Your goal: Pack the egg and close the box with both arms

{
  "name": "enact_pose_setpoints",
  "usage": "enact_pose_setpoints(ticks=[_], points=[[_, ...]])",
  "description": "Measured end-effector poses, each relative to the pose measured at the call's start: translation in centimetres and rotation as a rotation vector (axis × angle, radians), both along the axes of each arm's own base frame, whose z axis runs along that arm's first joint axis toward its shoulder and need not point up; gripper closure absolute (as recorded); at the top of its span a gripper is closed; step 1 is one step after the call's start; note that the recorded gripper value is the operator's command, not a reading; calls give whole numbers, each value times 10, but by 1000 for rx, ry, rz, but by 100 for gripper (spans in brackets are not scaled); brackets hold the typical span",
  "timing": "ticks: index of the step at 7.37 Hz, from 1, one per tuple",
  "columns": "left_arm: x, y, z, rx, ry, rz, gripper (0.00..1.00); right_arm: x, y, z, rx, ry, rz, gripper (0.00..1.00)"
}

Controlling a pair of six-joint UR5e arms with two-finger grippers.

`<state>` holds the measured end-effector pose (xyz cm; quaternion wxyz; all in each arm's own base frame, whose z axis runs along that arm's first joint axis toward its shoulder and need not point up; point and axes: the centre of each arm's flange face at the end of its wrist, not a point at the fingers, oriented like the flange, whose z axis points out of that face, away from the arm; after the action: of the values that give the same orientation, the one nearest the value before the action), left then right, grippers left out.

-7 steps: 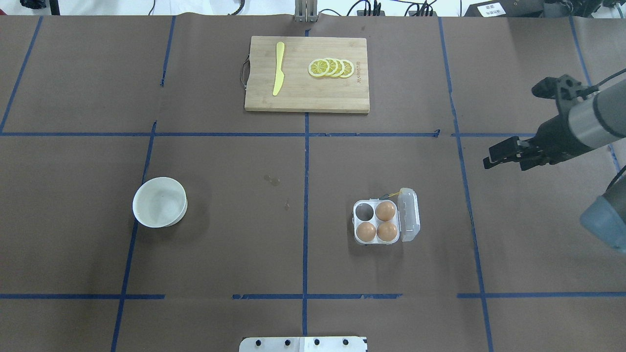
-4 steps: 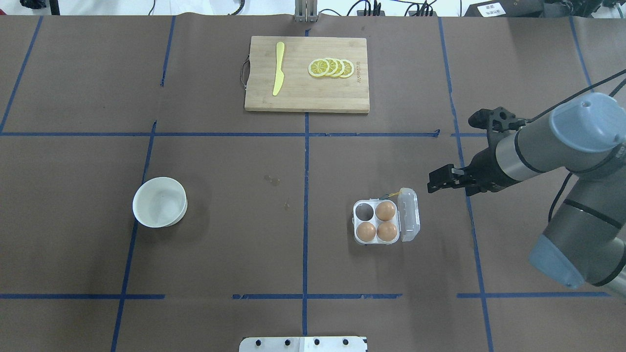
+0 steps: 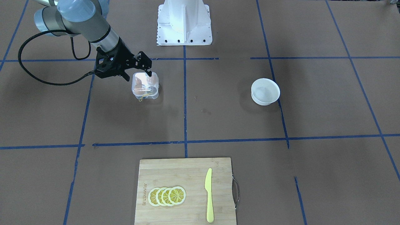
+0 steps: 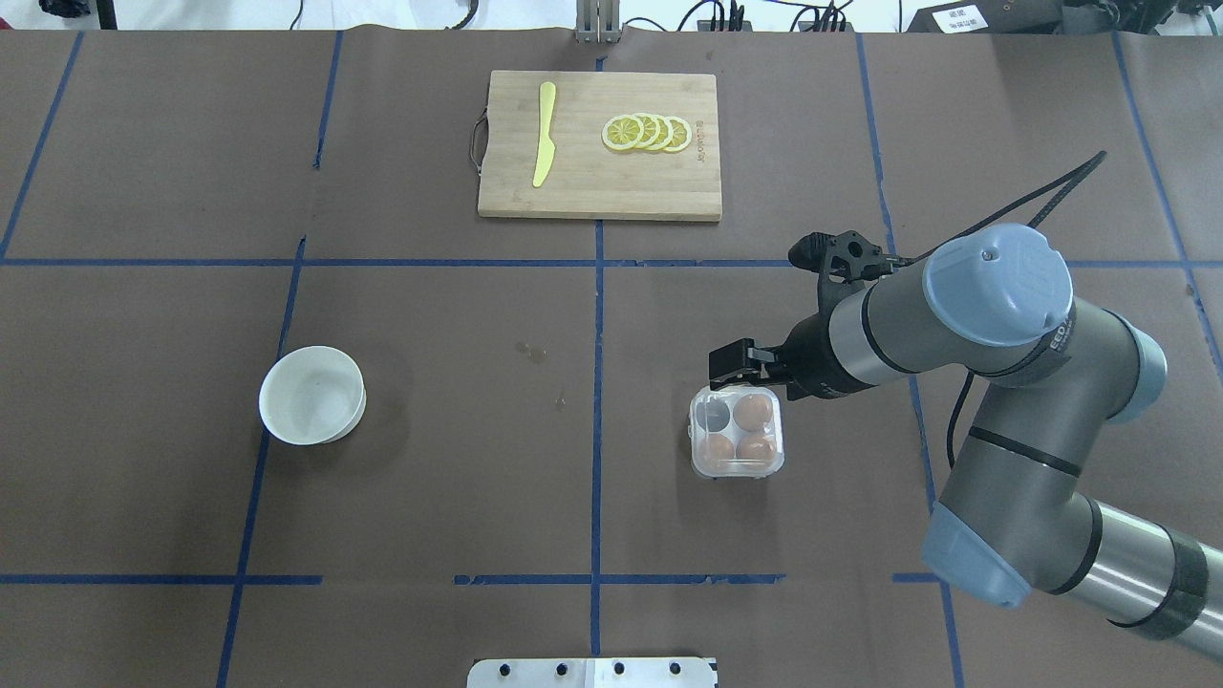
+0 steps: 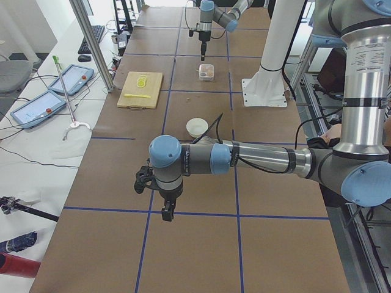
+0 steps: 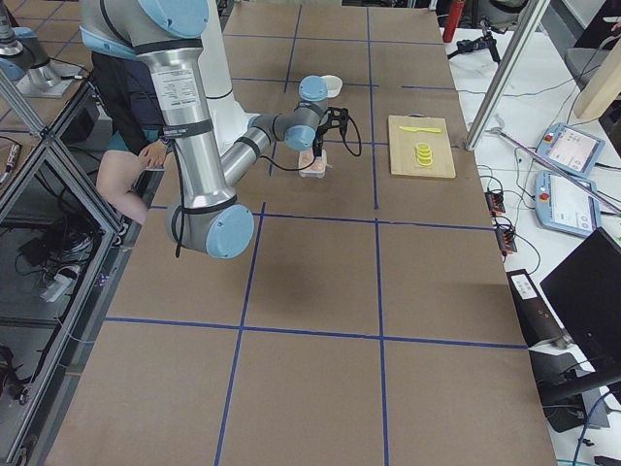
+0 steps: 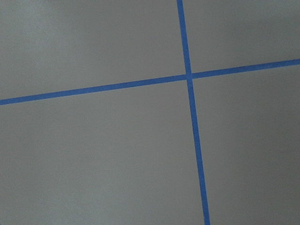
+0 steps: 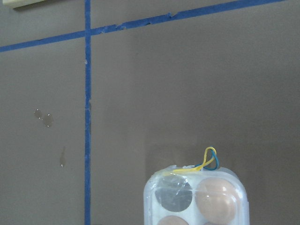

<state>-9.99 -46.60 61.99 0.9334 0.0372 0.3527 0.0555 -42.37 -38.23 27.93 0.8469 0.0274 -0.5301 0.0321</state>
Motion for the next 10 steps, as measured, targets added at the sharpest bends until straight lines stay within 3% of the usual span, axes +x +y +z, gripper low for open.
enact_pose_setpoints(ticks=[2,5,8,10], points=[[0,-1,0,0,-1,0,0,-3,-1,-3,-10,11,2,0],[0,-1,1,0,-1,1,0,15,-27,10,-68,159,31,0],[0,-1,2,0,-1,2,0,77,-72,57,41,331,-33,0],[0,-2,3,9,-2,3,0,164,-98,123,125,418,-112,0]])
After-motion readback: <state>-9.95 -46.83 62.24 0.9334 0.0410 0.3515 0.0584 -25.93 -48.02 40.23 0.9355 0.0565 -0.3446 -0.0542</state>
